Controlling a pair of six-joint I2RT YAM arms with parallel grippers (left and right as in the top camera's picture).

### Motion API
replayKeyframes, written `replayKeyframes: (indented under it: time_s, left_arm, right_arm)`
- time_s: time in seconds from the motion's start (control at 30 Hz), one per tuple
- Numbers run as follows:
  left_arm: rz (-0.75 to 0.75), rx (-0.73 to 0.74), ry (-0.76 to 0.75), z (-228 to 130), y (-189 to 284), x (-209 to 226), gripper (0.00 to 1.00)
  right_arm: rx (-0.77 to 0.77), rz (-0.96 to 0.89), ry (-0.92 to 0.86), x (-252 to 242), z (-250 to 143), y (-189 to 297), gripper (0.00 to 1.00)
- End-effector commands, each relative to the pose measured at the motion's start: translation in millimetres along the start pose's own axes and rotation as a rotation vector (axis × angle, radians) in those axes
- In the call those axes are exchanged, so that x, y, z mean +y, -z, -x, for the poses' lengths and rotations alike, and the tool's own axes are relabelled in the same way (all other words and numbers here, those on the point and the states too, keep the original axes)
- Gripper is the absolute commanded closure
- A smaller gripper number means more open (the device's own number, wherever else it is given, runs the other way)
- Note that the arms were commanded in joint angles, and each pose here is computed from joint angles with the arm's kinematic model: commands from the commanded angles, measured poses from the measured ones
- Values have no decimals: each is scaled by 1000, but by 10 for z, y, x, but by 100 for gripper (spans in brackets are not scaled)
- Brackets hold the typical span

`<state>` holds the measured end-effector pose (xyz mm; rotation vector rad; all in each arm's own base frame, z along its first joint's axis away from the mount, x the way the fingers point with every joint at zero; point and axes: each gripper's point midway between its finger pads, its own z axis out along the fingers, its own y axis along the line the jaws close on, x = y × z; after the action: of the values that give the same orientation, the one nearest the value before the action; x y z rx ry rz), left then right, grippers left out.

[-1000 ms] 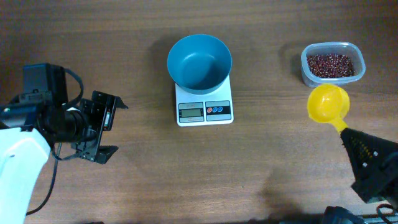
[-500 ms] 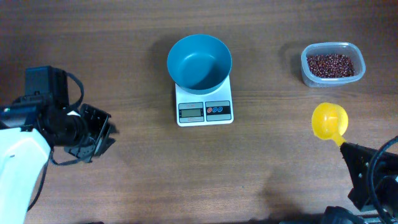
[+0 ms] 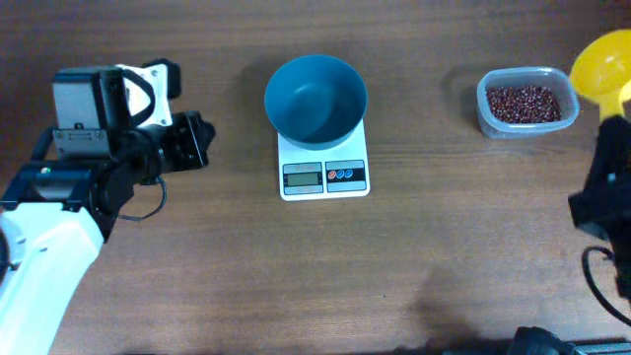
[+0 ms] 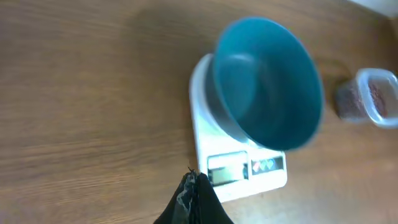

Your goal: Scoop item into bowl and weigh 50g on scale

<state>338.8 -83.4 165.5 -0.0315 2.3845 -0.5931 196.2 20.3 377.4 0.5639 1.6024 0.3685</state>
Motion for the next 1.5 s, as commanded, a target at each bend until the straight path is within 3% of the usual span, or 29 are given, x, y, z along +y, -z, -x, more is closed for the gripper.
replayKeyframes:
  time_s: [0.0, 0.1, 0.17, 0.2, 0.27, 0.3, 0.4, 0.7, 0.8, 0.87, 1.03, 1.47]
  left_arm:
    - [-133, -35, -287, 101, 178, -474, 100]
    - [-30, 5, -424, 76, 251, -579, 100]
    - [-5, 50, -443, -47, 235, -603, 100]
    - [-3, 73, -439, -101, 238, -587, 100]
    - [-3, 95, -439, -157, 240, -584, 100]
    - [-30, 125, -482, -254, 235, -660, 100]
    - [-125, 211, -590, -615, 218, -1044, 100]
    - [-137, 420, -679, -1252, -632, -1270, 100]
    - [-124, 380, -687, -1204, -923, -1273, 100]
    - [-39, 330, -706, -1081, -1028, -1169, 100]
    - [-31, 322, -709, -1103, -1209, -1147, 100]
    - [65, 264, -801, -1179, -1399, -1213, 100]
  right_arm:
    - [-91, -70, 55, 138, 121, -120, 96]
    - [-69, -75, 168, 424, 63, -397, 96]
    - [120, 10, 214, 633, -331, -814, 96]
    - [268, 38, 207, 599, -570, -1090, 96]
    - [384, 49, 179, 492, -719, -1282, 96]
    - [521, 54, 117, 295, -882, -1456, 96]
    - [666, -38, 35, -147, -1079, -1587, 96]
    - [730, -72, 95, -302, -1175, -1490, 96]
    - [708, -90, 120, -342, -1139, -1515, 96]
    - [707, -91, 120, -343, -1138, -1516, 96]
    - [676, -75, 122, -303, -1083, -1567, 96]
    - [611, -32, 123, -200, -961, -1670, 96]
